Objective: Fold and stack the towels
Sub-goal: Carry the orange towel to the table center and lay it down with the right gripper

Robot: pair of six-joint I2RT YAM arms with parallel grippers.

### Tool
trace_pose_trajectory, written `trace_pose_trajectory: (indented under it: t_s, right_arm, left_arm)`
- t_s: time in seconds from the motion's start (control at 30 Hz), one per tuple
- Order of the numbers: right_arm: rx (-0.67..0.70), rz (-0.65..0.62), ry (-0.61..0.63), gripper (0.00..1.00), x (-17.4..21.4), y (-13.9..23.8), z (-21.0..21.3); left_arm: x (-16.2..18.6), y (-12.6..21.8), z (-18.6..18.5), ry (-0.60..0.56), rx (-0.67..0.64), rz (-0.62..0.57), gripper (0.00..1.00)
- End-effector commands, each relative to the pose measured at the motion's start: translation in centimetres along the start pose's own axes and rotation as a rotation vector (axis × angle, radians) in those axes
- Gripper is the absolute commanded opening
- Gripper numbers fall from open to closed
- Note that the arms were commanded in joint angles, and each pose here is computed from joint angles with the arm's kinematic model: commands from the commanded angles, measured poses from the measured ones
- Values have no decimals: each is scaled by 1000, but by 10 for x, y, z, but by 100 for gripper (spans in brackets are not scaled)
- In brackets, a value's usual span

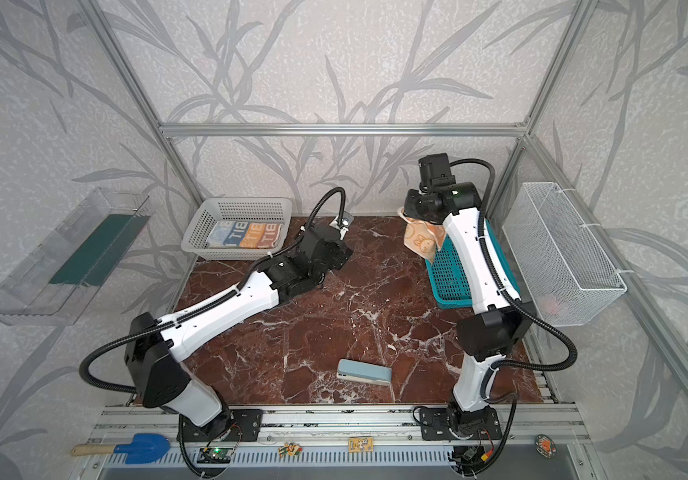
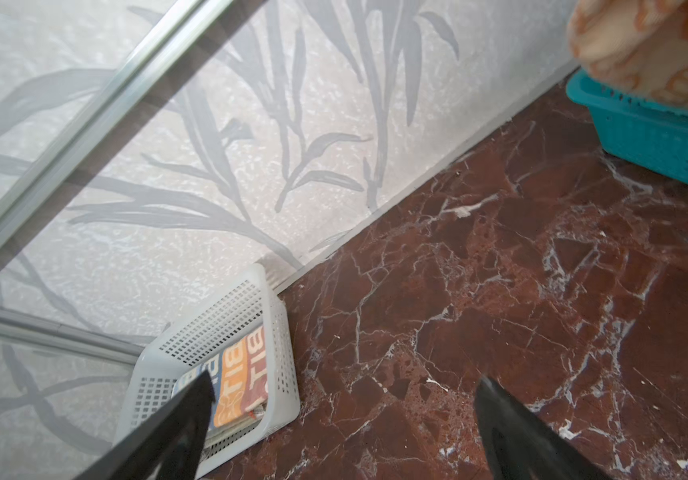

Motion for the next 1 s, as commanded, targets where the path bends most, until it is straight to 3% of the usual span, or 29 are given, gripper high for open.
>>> trace_pose_trajectory:
  t_s: [0.0, 0.17, 0.4, 0.43, 0.53, 0.7, 0.83, 0.97]
  right_arm:
    - [-63, 78, 93, 0, 27, 23, 40]
    - [-203, 192, 111, 0, 52, 28, 82]
    - [-59, 404, 57, 7, 96, -74, 43]
    - [-46, 429, 30, 10, 102, -89, 31]
    - [-9, 480, -17, 41, 119, -121, 1]
    - [7, 505, -6, 65, 136, -120, -18]
    - [-35, 555, 32, 77, 167, -112, -12]
    - [-69, 645, 77, 78, 211, -119, 4]
  left_arm:
    - [30, 20, 23, 113, -64, 81, 99]
    - [61, 42, 37, 183, -106, 91, 99]
    - [92, 42, 39, 211, -122, 173, 99]
    - [96, 41, 38, 218, -117, 187, 99]
    - [106, 37, 36, 238, -87, 222, 99]
    - [122, 32, 28, 281, -34, 281, 99]
    - [140, 27, 19, 367, 11, 337, 99]
    - [153, 25, 13, 426, 40, 358, 99]
Point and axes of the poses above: each gripper's point midway between its finger pads, its own y axis back along the fingers, its own z axis along the line the jaws close on, x = y × z, the point moved 5 cm from there along y, back along the fingers, and after that the axes turned 15 degrees about -y, right-handed, at the moved point
